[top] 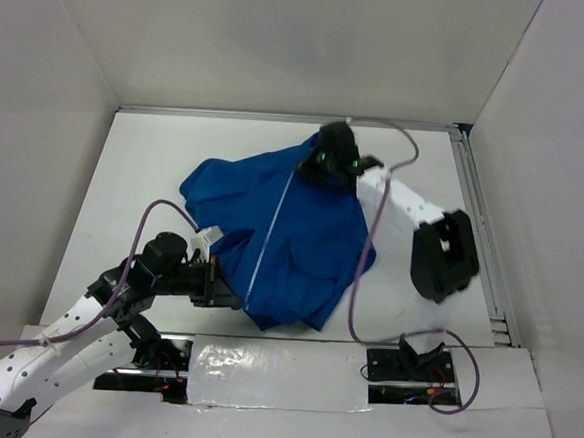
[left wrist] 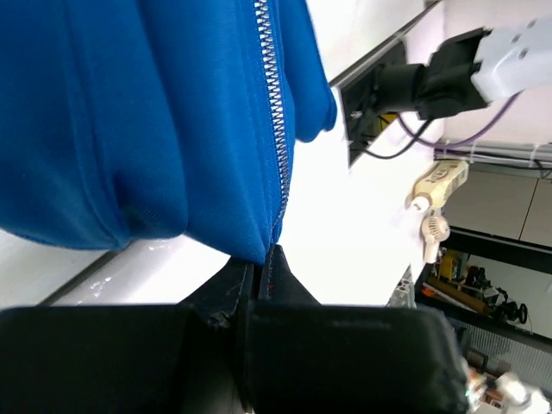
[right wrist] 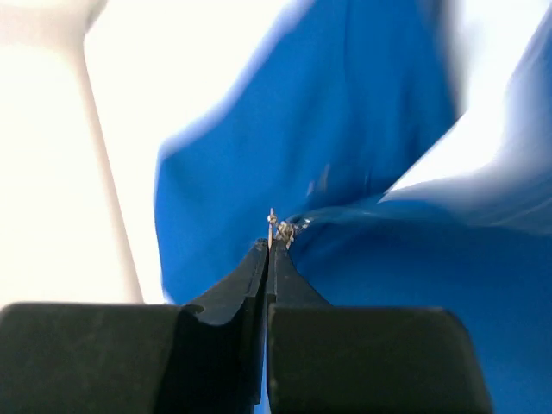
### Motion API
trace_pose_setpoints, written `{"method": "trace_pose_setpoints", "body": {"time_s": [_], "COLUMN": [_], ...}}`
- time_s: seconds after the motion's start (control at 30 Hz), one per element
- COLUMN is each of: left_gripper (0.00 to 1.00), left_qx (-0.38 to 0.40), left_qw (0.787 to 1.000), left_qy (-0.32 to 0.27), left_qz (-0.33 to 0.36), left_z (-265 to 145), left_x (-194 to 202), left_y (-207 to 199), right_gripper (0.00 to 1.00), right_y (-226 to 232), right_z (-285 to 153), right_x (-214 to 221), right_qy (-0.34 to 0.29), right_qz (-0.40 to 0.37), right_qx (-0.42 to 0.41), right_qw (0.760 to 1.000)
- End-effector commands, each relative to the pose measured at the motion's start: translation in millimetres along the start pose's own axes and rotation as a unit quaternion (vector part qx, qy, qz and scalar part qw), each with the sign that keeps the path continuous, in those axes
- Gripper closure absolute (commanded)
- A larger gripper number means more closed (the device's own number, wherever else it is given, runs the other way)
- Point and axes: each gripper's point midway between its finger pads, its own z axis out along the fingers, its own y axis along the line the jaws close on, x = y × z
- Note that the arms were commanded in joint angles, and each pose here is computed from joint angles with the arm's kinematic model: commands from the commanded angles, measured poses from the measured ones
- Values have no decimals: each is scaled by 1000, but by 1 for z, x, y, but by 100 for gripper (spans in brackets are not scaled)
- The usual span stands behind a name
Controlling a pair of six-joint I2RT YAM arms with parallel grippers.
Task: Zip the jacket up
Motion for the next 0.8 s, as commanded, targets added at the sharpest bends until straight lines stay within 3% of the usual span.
{"method": "trace_pose_setpoints", "body": {"time_s": [0.0,0.07,0.13,0.17,0.23,0.33,0.5,0.6,0.63,0.7,0.73,0.77], "left_gripper": [100,100,100,100,100,100,100,85,75,56,44,38], "left_qx": [36,19,3,-1,-4,-20,-95,-143,-158,-193,-206,-216], "left_qw": [997,996,997,997,997,998,993,984,980,971,965,959], "left_qy": [71,77,72,68,57,49,38,23,8,-37,-58,-84], "left_qz": [-16,-32,-39,-42,-41,-40,-59,-103,-123,-135,-153,-162], "left_z": [-2,7,17,20,30,39,46,44,42,32,27,19], "left_x": [34,39,37,36,31,20,3,-8,-14,-33,-40,-52], "left_y": [-1,13,24,27,33,36,54,67,70,78,80,77], "right_gripper": [100,100,100,100,100,100,100,100,95,80,63,53], "right_y": [9,6,-19,6,2,31,54,63,62,72,77,76], "right_z": [5,16,41,29,39,30,33,29,30,19,17,15], "right_x": [-192,-256,-285,-311,-328,-348,-355,-354,-351,-351,-346,-345], "right_qy": [-249,-294,-309,-340,-355,-387,-388,-377,-370,-370,-356,-350], "right_qz": [16,18,4,-5,-15,-48,-109,-142,-153,-172,-187,-191], "right_qx": [52,69,98,62,54,-16,-62,-91,-92,-102,-107,-105], "right_qw": [967,953,946,938,933,921,913,911,912,907,909,911]}}
